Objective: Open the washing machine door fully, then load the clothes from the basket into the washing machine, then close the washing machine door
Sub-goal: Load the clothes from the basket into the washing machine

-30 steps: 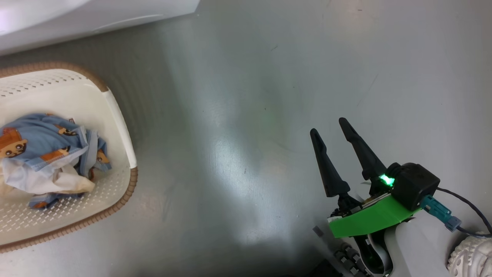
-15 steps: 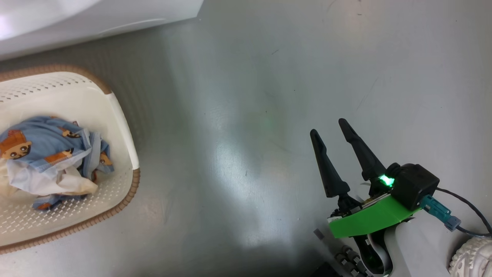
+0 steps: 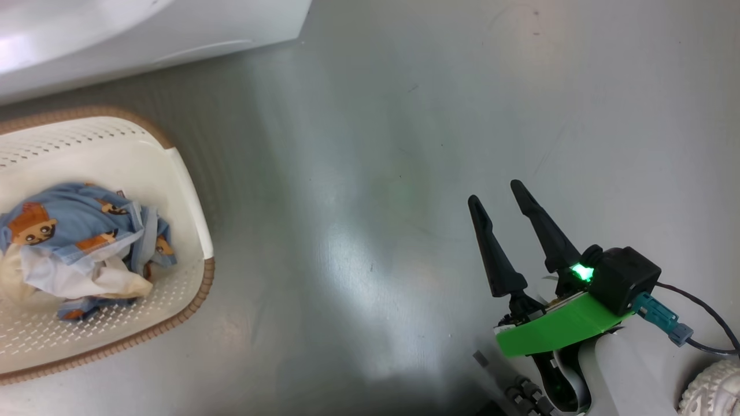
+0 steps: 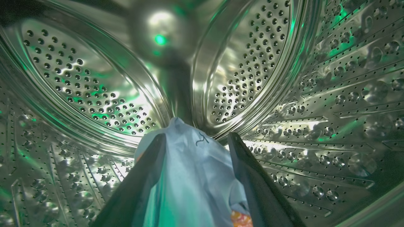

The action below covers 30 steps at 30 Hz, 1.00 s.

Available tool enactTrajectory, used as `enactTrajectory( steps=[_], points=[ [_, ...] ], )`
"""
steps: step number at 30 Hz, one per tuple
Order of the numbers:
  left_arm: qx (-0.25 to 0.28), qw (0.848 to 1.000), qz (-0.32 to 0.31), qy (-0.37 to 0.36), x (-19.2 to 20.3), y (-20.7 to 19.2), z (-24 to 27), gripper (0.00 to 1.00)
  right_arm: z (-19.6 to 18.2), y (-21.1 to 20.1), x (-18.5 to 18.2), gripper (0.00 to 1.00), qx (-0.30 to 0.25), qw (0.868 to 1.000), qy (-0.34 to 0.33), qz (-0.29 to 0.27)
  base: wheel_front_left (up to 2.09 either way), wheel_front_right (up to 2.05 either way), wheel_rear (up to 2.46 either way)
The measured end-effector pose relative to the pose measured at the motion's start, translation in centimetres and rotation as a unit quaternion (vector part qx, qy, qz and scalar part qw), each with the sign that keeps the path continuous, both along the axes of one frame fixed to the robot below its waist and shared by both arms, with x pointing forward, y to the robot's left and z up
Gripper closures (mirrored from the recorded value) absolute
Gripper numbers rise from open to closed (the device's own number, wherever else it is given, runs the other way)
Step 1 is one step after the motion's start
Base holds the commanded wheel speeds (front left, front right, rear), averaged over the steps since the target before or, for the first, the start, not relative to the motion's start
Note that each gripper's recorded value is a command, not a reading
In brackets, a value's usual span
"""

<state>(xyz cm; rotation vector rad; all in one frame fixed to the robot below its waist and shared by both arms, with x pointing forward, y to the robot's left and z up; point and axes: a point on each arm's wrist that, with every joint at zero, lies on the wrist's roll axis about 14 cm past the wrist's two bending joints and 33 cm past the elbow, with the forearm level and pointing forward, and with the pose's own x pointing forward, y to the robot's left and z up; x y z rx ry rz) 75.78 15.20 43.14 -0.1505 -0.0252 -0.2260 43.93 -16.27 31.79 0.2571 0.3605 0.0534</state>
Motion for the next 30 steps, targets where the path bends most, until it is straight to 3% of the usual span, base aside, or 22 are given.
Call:
enactTrajectory(
  steps=[30],
  points=[
    [-0.014, 0.999, -0.03, 0.009, -5.9, -1.4, 2.0, 0.0, 3.8, 0.3, 2.2, 0.0, 0.005, 0.998, -0.058, 0.002, 0.0, 0.0, 0.0]
  ],
)
